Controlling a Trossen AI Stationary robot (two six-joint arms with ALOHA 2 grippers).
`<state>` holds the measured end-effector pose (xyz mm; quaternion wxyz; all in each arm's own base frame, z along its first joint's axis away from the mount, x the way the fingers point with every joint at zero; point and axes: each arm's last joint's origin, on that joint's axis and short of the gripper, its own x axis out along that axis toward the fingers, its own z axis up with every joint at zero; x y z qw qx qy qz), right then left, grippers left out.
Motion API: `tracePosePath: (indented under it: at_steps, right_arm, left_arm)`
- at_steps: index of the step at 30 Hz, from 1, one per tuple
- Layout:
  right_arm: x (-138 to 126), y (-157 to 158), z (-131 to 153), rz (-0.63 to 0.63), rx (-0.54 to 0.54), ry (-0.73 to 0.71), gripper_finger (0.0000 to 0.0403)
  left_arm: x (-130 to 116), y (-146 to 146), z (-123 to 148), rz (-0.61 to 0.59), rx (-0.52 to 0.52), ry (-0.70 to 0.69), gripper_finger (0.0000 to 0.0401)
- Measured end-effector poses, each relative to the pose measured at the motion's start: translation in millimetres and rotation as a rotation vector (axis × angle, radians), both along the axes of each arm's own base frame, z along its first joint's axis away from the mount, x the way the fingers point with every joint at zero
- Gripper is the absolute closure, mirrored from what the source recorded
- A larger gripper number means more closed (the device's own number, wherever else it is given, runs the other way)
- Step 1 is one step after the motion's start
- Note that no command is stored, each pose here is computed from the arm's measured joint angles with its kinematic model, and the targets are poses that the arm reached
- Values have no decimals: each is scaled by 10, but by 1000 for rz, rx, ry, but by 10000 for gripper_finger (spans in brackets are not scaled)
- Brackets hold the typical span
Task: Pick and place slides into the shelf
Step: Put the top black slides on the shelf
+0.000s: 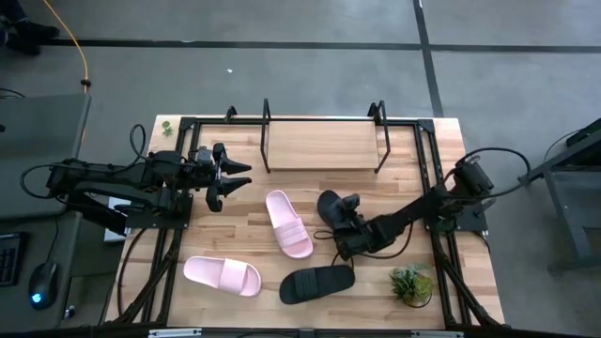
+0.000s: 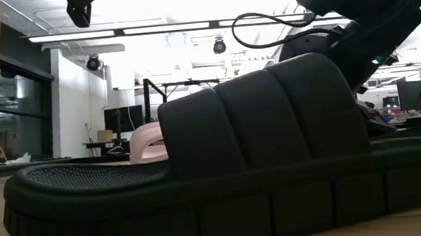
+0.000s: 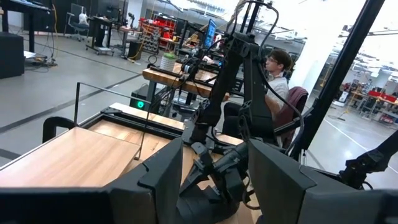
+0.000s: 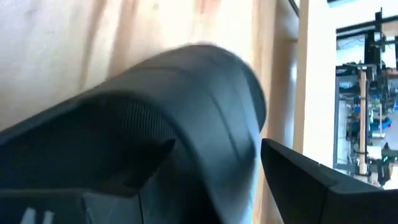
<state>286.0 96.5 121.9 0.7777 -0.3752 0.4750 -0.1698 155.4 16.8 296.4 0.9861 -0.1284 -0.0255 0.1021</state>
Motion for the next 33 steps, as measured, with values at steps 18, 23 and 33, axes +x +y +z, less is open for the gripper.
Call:
tracePosePath:
  at_steps: [18,23,33]
  right_arm:
    - [17,-14,2,-15,15,-21,179]
    - [17,-14,2,-24,22,-30,179]
    - [21,-12,4,-26,27,-38,255]
  left_arm:
    - [-2,7,0,27,19,4,233]
    - [-2,7,0,27,21,5,233]
    - [-2,7,0,27,21,5,233]
